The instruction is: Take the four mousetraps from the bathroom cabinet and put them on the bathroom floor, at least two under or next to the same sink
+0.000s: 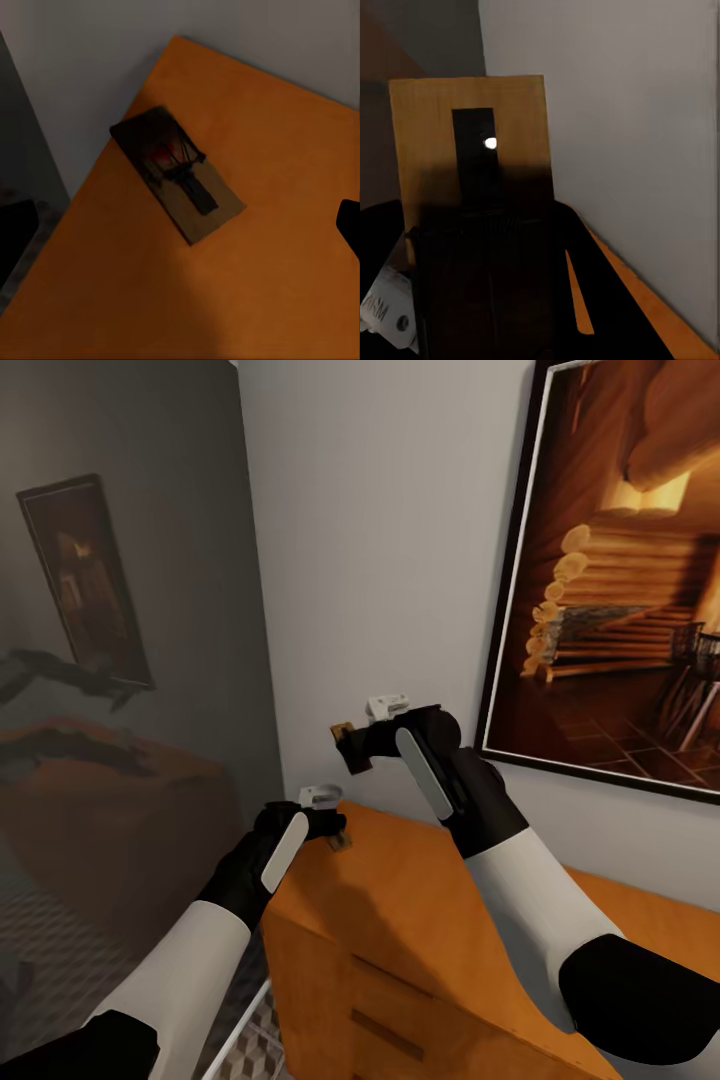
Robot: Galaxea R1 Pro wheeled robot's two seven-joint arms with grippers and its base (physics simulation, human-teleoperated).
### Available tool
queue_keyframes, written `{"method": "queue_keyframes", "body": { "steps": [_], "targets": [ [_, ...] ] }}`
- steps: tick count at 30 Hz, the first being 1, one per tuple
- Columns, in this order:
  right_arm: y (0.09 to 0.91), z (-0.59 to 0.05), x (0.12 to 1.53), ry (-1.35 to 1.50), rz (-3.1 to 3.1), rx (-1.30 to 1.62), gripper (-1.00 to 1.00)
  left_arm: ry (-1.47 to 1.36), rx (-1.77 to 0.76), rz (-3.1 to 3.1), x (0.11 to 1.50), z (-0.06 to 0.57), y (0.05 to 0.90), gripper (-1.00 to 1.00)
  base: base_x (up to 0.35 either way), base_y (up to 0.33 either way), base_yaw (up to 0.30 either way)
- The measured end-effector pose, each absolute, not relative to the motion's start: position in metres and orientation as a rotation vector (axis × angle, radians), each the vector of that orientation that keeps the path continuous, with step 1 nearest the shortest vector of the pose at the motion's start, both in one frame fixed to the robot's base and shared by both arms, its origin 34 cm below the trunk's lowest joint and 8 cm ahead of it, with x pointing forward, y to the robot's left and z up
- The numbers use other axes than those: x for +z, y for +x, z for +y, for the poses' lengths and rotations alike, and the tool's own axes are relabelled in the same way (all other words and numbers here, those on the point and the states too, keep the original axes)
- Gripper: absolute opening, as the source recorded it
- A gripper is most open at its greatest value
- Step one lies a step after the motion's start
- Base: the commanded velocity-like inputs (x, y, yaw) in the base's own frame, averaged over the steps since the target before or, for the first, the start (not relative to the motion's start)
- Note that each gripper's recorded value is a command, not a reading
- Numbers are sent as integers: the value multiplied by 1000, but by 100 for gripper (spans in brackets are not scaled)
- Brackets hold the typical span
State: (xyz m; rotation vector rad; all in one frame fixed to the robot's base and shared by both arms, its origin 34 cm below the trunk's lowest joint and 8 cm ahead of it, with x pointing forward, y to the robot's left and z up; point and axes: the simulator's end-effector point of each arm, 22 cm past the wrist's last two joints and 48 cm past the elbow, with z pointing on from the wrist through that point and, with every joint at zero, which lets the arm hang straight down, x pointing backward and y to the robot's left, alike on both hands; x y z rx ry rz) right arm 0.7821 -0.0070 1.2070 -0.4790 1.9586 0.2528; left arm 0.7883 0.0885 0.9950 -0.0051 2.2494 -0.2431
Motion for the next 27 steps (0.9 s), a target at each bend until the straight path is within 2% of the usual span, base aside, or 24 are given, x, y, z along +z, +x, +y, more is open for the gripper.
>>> {"method": "queue_keyframes", "body": {
  "steps": [8,22,27],
  "targets": [
    [782,-6,1208,-482,1956,252,-100,-5,-245,2248,996,88,788,100,206,-70,0],
    [780,-3,1208,-489,1955,267,-100,-4,-243,2259,991,88,787,100,27,-5,0],
    [779,-2,1208,-491,1955,268,-100,-7,-236,2283,979,89,785,100,152,0,0]
  ]
}}
